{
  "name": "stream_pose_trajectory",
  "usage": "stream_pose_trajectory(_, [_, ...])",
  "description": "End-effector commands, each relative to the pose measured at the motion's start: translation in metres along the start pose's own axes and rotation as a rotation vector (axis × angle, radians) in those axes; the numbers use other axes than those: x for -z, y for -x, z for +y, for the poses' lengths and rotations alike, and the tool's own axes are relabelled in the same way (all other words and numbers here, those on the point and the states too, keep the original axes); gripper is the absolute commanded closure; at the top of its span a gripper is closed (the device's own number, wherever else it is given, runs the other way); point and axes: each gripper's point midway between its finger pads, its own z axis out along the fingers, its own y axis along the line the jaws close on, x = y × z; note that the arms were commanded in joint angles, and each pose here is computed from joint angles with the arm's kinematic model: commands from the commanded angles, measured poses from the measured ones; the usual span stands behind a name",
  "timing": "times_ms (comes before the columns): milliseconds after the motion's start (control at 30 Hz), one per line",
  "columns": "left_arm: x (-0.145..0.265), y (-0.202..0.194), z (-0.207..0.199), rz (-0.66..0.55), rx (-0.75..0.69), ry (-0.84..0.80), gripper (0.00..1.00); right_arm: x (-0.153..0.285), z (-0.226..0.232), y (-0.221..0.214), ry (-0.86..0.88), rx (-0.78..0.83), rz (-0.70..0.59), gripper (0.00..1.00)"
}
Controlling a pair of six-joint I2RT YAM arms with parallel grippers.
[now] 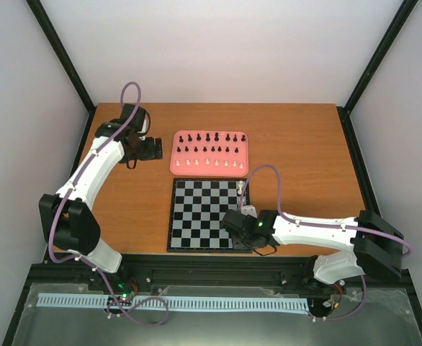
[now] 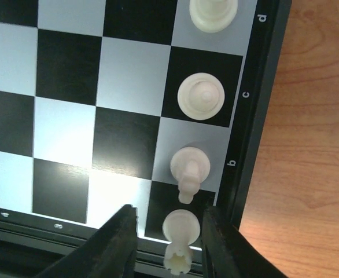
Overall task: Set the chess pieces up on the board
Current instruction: Place the chess piece on the chessboard.
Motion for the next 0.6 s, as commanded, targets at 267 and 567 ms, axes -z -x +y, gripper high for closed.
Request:
stream_pose_trajectory(267, [0.003, 0.006, -0.005, -0.019, 0.006, -0.014, 0.0, 0.051, 0.006, 0.015, 0.014, 0.015, -0.007, 0.37])
stream_pose_trajectory(567, [0.008, 0.012, -0.005, -0.035, 0.002, -0.012, 0.0, 0.096, -0.007, 0.101, 0.012, -0.018, -0.105, 0.27])
